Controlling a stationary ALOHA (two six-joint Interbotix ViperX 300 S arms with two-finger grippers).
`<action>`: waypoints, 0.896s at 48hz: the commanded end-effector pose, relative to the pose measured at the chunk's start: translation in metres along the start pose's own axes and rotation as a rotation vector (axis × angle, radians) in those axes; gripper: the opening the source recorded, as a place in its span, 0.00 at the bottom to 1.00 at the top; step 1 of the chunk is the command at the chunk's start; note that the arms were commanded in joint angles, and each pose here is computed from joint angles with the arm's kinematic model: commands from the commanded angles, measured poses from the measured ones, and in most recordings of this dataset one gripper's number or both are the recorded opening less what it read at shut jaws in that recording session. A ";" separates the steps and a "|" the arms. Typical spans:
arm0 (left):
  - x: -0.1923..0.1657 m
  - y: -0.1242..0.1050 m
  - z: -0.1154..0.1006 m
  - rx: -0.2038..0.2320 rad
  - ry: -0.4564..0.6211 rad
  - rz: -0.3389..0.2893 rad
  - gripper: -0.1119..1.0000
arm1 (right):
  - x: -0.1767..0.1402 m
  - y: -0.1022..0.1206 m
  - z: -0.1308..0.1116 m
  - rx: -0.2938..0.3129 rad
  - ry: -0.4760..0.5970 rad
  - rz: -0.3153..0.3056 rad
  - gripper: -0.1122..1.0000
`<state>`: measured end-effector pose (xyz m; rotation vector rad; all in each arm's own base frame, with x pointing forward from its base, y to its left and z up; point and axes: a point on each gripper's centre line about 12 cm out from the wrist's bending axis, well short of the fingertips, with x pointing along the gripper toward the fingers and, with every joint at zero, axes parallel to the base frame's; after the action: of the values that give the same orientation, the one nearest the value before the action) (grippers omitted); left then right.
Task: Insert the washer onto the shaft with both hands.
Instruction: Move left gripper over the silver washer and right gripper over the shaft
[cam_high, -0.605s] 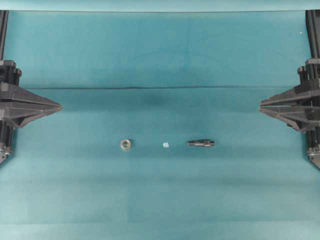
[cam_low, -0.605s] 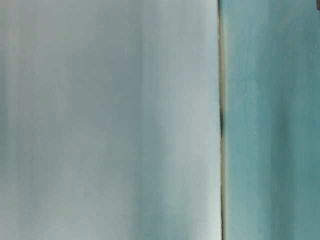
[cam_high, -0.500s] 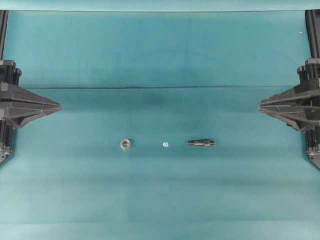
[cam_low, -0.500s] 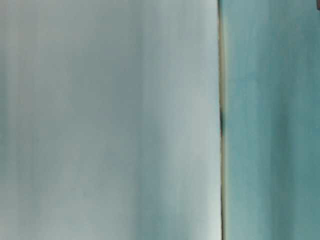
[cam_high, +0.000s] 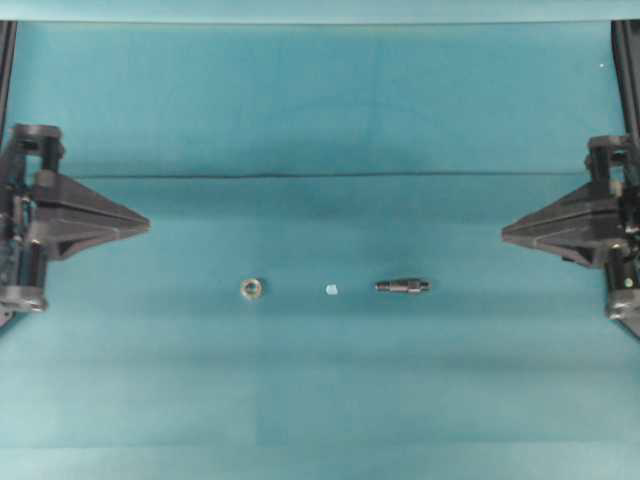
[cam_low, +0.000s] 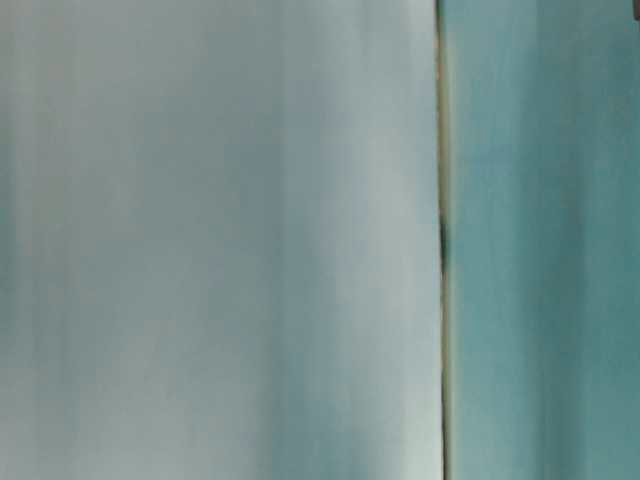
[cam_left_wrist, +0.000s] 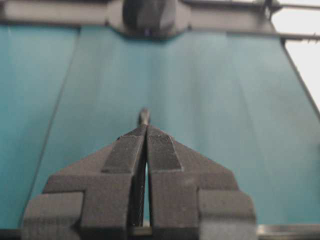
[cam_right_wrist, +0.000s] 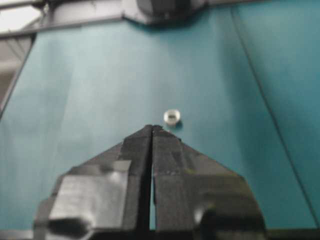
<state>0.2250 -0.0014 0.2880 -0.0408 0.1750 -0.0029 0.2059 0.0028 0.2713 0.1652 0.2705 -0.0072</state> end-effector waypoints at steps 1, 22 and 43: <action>0.007 -0.001 0.005 -0.001 0.034 -0.001 0.12 | 0.009 0.001 0.006 0.022 0.045 -0.007 0.01; 0.041 0.001 -0.022 -0.028 0.372 0.022 0.12 | 0.063 -0.002 -0.016 0.039 0.407 -0.064 0.01; 0.084 0.005 -0.046 -0.035 0.615 0.049 0.12 | 0.087 -0.011 -0.043 -0.006 0.578 -0.104 0.01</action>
<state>0.2877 -0.0003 0.2233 -0.0674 0.7910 0.0316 0.2710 0.0018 0.2040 0.1444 0.8595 -0.0573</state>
